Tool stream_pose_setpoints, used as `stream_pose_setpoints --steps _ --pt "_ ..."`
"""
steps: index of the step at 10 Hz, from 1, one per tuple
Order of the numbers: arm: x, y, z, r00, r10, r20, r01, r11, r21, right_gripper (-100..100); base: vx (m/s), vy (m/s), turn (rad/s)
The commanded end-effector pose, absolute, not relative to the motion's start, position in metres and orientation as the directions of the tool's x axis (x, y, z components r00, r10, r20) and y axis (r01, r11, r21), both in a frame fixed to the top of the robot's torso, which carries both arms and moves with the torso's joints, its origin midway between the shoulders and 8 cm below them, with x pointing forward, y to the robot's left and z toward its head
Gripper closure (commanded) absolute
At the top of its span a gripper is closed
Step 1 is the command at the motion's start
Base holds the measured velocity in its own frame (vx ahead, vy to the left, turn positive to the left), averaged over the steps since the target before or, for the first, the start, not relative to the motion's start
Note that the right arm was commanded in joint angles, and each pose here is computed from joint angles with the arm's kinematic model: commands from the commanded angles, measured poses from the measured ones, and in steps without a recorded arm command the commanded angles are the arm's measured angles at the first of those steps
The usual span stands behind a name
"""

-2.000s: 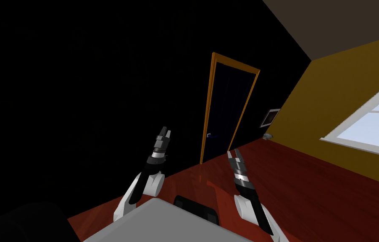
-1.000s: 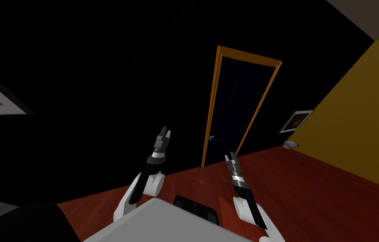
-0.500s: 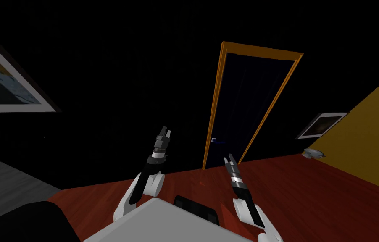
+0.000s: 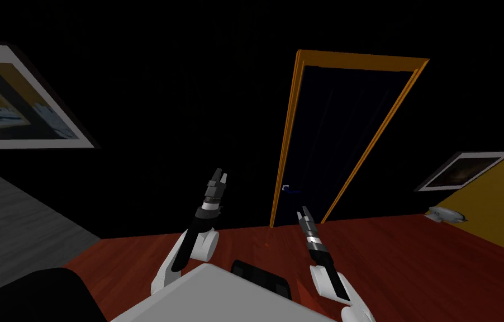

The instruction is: Pull the door open

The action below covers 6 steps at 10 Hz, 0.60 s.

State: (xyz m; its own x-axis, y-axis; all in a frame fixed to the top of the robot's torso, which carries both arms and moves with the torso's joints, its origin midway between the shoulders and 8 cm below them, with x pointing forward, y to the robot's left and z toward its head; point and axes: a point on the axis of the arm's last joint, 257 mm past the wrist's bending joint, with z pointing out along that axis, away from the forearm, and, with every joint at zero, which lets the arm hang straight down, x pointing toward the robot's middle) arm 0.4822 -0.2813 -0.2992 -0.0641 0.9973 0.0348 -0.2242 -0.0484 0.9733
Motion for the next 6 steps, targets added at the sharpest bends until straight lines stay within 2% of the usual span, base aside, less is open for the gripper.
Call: stream_pose_setpoints --steps 1,5,6 --pt "0.482 -0.283 -0.310 -0.064 0.997 0.032 -0.201 -0.045 0.979 -100 0.048 -0.090 0.140" --pt "0.482 -0.288 -0.333 -0.064 0.998 0.025 -0.149 -0.034 0.988 -100 0.038 -0.102 0.137" --pt "0.482 -0.288 -0.334 -0.064 0.998 0.025 -0.147 -0.034 0.989 -100 0.030 -0.071 0.042"
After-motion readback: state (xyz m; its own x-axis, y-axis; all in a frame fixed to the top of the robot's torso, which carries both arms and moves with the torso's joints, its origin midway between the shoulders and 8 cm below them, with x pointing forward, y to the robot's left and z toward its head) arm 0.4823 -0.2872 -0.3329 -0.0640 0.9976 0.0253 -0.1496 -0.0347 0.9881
